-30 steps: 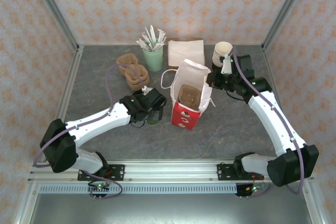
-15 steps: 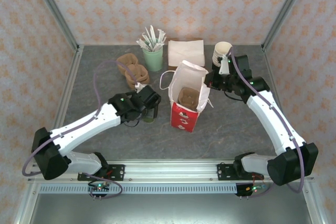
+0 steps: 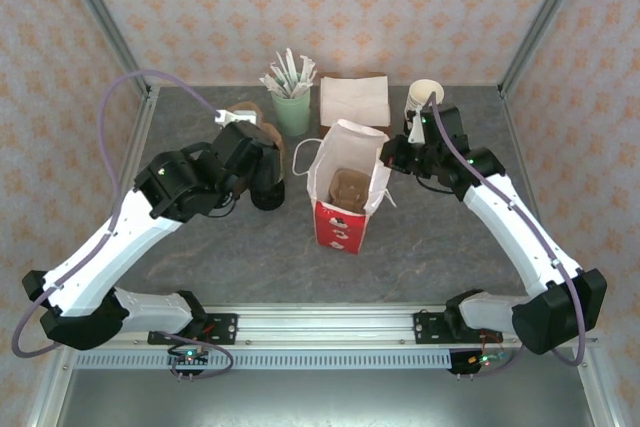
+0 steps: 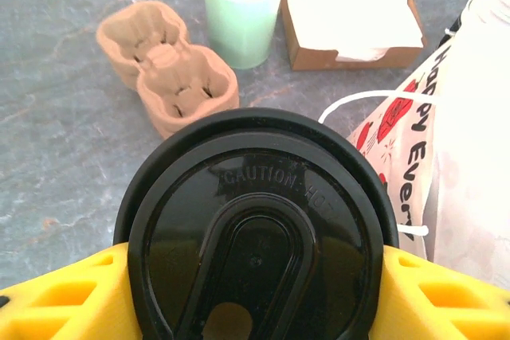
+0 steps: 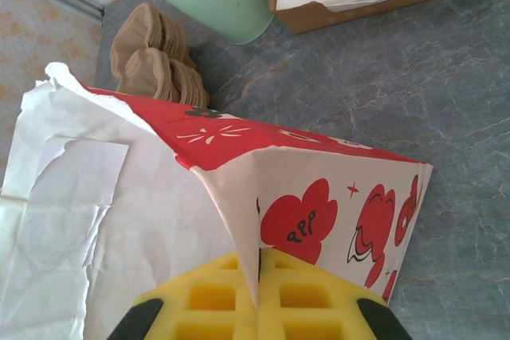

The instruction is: Pack the takeout coffee

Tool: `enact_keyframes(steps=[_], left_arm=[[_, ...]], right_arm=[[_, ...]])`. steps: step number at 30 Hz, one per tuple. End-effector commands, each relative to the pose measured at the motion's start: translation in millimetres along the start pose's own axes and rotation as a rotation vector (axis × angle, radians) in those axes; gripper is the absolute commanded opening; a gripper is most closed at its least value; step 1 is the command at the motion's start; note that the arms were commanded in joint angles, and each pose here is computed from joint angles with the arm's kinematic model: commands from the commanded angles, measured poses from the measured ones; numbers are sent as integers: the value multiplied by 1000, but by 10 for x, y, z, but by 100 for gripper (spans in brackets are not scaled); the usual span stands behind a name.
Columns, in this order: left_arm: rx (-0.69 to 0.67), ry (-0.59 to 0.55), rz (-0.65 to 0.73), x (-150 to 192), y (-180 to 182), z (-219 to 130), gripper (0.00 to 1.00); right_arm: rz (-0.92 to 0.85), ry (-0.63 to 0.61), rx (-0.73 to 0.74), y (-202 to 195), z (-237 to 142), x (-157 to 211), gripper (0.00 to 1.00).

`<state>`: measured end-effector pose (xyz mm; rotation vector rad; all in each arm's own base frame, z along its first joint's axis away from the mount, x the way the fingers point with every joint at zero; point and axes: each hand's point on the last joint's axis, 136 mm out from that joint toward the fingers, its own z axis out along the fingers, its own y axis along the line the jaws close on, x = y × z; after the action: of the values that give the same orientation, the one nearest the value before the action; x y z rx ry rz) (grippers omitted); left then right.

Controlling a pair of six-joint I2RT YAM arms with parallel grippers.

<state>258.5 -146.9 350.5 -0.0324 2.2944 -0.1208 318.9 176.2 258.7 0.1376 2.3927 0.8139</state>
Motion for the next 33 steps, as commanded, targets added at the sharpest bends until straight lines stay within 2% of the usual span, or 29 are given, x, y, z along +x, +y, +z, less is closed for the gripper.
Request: enact_keyframes(steps=[1,10,15,19,26,33], left_arm=[[-53,-26,39,-139,103,-158,58],[27,-101,58,-534,-100,-420,57],[115,-159,83,-728,-422,-565,58],[174,-165,109,-774,-706,-600,58],[244,-96,159,-515,-1220,-397,58],[252,3,170,-92,-1393,-3,58]], right_arm=[[31,-75,22,26,-30,-110,0],[59,-109,29,94,52,-106,0],[54,-107,9,223,84,-81,0],[42,-101,-16,331,95,-37,0],[54,-83,-56,428,87,45,0],[42,-61,-119,495,28,148,0]])
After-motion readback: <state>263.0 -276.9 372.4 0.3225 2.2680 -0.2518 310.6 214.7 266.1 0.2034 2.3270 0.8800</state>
